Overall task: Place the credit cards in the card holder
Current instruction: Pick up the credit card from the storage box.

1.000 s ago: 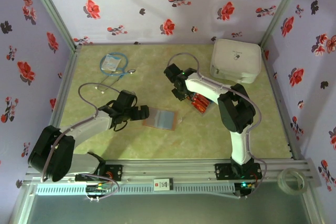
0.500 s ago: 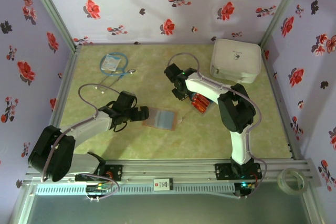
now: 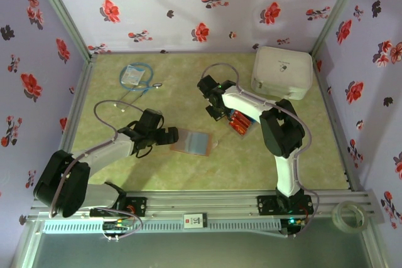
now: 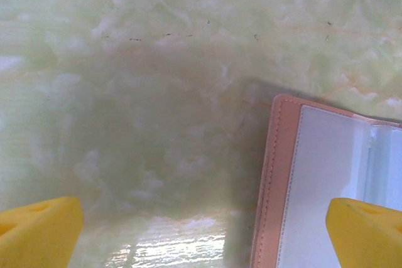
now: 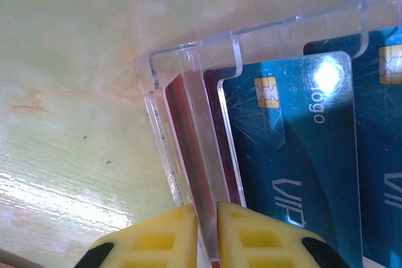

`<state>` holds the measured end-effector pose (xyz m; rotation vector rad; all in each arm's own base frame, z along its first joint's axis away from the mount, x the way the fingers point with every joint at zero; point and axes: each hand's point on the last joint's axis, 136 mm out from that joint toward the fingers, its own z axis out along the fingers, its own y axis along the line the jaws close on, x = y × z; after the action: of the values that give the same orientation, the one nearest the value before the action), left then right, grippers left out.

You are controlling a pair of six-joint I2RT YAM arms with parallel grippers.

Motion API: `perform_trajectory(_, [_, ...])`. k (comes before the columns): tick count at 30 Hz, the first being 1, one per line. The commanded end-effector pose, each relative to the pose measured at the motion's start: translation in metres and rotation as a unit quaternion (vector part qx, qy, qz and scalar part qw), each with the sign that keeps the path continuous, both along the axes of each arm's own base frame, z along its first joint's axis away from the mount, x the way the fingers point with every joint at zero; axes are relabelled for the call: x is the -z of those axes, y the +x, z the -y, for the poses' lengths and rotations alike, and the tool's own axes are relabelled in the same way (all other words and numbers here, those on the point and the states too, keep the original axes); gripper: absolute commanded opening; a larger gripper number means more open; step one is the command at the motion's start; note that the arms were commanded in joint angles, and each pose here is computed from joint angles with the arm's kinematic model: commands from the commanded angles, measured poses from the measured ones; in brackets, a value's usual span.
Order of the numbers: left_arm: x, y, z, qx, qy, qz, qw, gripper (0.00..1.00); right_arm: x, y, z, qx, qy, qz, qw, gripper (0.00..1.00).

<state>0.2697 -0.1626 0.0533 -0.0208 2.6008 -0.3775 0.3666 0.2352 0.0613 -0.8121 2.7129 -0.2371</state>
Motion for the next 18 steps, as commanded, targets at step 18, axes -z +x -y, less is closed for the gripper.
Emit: perform_trajectory(18, [0.0092,-0.0018,-0.0011,-0.007,-0.006,-0.014,1.000,1.00,0.0029,0.0032,0.0009,-0.009,-0.012,-0.015,1.000,0.11])
